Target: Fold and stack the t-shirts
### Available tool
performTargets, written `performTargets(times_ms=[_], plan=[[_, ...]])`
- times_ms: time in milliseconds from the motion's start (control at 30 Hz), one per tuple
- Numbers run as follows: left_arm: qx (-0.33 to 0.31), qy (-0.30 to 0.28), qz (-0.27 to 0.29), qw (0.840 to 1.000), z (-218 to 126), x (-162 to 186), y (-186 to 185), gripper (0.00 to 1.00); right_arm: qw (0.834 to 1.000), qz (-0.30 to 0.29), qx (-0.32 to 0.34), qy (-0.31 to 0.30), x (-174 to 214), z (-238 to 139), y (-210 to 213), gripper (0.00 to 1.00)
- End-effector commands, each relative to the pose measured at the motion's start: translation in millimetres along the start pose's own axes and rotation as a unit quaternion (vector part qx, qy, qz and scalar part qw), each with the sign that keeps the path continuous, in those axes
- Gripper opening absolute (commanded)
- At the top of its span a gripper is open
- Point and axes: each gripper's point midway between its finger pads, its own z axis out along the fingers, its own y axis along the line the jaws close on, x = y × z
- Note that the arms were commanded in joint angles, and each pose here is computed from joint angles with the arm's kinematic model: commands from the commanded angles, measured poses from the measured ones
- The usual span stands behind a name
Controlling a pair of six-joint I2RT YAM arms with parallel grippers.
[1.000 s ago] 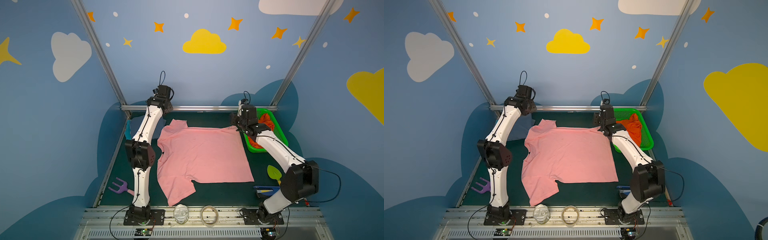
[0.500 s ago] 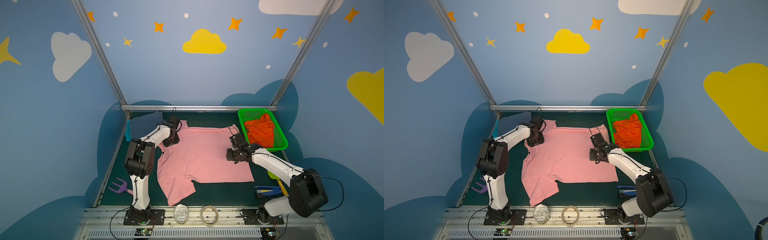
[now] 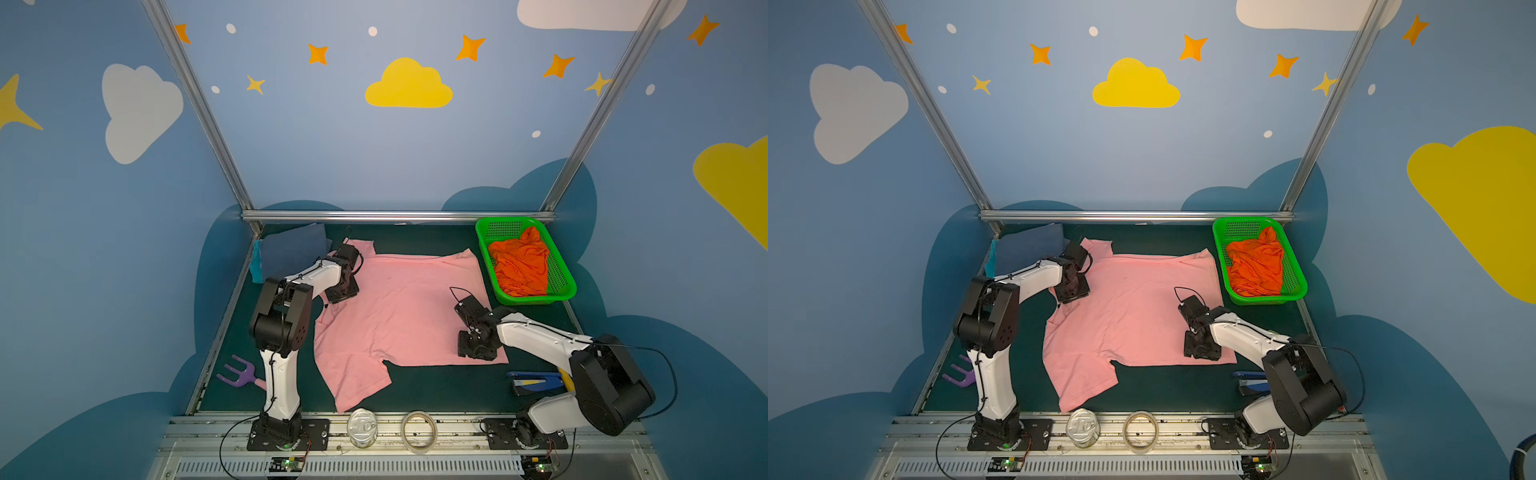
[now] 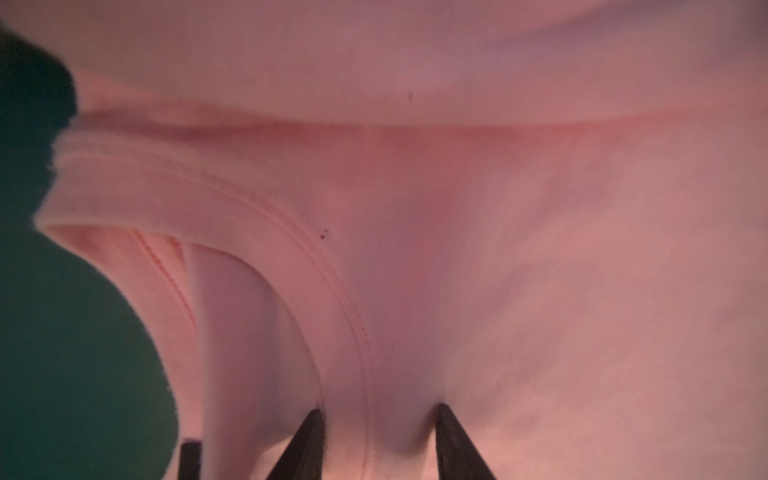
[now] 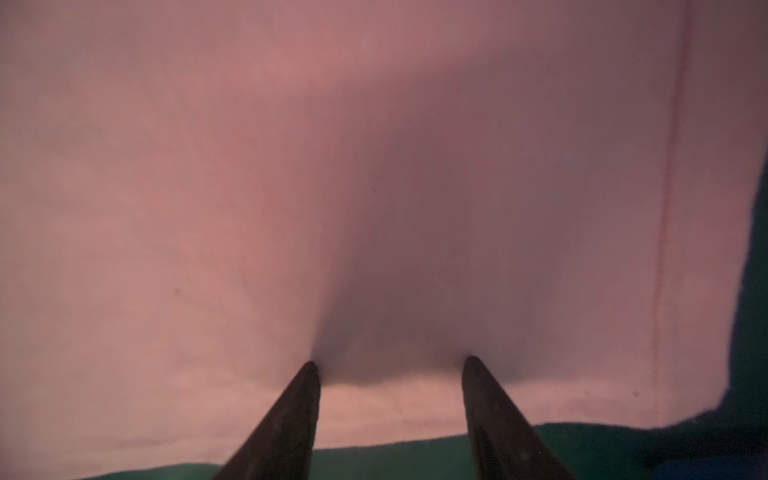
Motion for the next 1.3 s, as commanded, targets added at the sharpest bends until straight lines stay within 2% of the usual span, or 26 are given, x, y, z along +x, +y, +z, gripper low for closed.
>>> performTargets(times_ms=[0, 167, 367, 500, 567, 667, 733, 833, 900, 1000, 1133, 1267], plan=[[-0.029, 0.055, -0.005, 0.998, 17.8, 43.1, 25.9, 0.44, 0.999, 0.034, 0.022, 0.033, 33.2, 5.0, -17.4, 0.56], [-0.041, 0.061, -0.007, 0.997, 7.9, 77.1, 52.9, 0.44, 0.997, 0.071, 0.029, 0.019, 53.2, -4.8, -39.2, 0.58], [-0.053, 0.065, -0.004, 0.996, -4.1, 114.5, 86.5, 0.46, 0.996, 0.088, 0.01, -0.015, 53.9, -32.4, -47.8, 0.56], [-0.049, 0.072, -0.01, 0.996, -9.7, 126.3, 91.9, 0.47, 0.996, 0.081, 0.0, -0.042, 47.0, -51.4, -49.1, 0.55], [-0.051, 0.071, -0.013, 0.996, -17.7, 121.6, 90.5, 0.46, 0.996, 0.058, -0.015, -0.069, 34.5, -63.9, -42.6, 0.56], [-0.025, 0.031, -0.005, 0.999, -45.0, 83.5, 66.2, 0.47, 0.991, 0.012, -0.039, -0.129, 3.9, -84.4, -26.3, 0.56], [0.004, -0.014, -0.004, 1.0, -72.6, 43.1, 39.7, 0.51, 0.983, -0.02, -0.044, -0.177, -22.0, -98.0, -14.5, 0.56], [0.018, -0.064, -0.011, 0.998, -101.3, -12.4, 8.3, 0.55, 0.964, -0.028, -0.043, -0.26, -69.1, -123.2, 2.5, 0.59], [0.017, -0.081, -0.009, 0.997, -106.8, -43.0, -9.9, 0.57, 0.953, -0.046, -0.026, -0.298, -98.5, -140.8, 10.9, 0.61], [0.002, -0.091, 0.01, 0.996, -101.0, -83.1, -36.4, 0.59, 0.942, -0.066, 0.01, -0.328, -144.8, -158.0, 18.1, 0.64], [-0.04, -0.101, 0.044, 0.993, -79.4, -125.1, -61.8, 0.57, 0.95, -0.063, -0.009, -0.306, -200.3, -154.0, 30.0, 0.61], [-0.063, -0.104, 0.063, 0.991, -48.4, -146.9, -78.4, 0.54, 0.955, -0.05, -0.028, -0.292, -248.4, -140.1, 35.0, 0.56]])
